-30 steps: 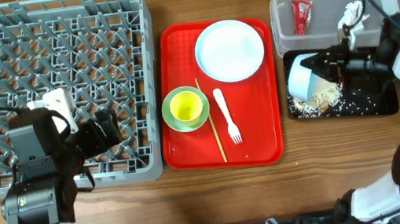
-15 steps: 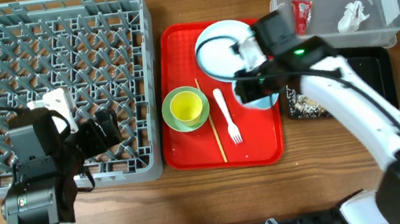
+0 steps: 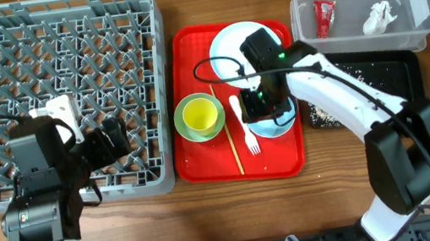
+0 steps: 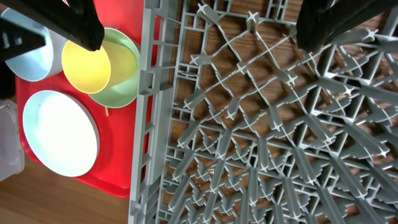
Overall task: Sort waste into correct bins and load items into the dishwasher rack
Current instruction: 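Set the empty light blue bowl back on the red tray with the right gripper, then grasp the yellow cup from the green bowl with the right gripper and lift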
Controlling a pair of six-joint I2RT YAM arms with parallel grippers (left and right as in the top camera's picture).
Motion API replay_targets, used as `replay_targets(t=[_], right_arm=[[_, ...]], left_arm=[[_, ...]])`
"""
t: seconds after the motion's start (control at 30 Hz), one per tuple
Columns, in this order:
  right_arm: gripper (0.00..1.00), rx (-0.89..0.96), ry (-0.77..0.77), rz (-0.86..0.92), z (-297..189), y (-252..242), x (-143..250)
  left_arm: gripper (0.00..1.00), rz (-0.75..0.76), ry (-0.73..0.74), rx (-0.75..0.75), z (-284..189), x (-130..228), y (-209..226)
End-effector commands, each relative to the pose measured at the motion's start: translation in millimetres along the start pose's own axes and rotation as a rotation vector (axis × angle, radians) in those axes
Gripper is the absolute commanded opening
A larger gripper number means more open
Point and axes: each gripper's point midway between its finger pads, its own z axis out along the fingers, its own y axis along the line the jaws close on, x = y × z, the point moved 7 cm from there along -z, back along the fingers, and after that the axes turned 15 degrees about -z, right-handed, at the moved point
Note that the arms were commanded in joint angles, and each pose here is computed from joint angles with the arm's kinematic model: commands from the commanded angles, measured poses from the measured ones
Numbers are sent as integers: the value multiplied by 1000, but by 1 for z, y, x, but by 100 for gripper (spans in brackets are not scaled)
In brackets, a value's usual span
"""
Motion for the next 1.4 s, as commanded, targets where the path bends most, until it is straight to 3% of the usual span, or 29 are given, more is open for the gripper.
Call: replay_targets(t=[0.0, 0.17, 0.33, 0.5, 0.6, 0.63, 0.67, 0.8, 0.9, 1.07, 1.17, 1.37], right_arm=[[43, -26, -146, -68, -52, 19, -28], [54, -68, -223, -141, -68, 46, -45], [55, -68, -160, -180, -37, 68, -41], [53, 14, -74, -55, 4, 59, -43], [40, 11, -26, -25, 27, 54, -44], [18, -1, -21, -24, 31, 54, -45], [5, -2, -28, -27, 31, 55, -46], [4, -6, -59, -29, 24, 56, -51], [4, -10, -108, -10, -2, 52, -56], [4, -77, -347, 22, -102, 36, -59], [4, -170, -426, 33, -138, 27, -52], [4, -494, -411, -115, -147, 47, -47]], left_arm=[[100, -7, -17, 16, -5, -5, -3], [100, -7, -17, 16, -5, -5, -3], [100, -7, -16, 16, -5, -5, -3], [100, -10, 0, 8, -4, -2, -1], [100, -10, 0, 8, -4, -2, -1], [100, -10, 0, 8, -5, -2, -1], [100, -10, 0, 8, -5, -2, -1], [100, -10, 0, 8, -4, -2, -1], [100, -10, 0, 8, -4, -2, -1], [100, -10, 9, 25, -5, -1, -3], [100, -6, 44, 136, -5, 1, -15], [100, 30, 122, 456, -5, -2, -50]])
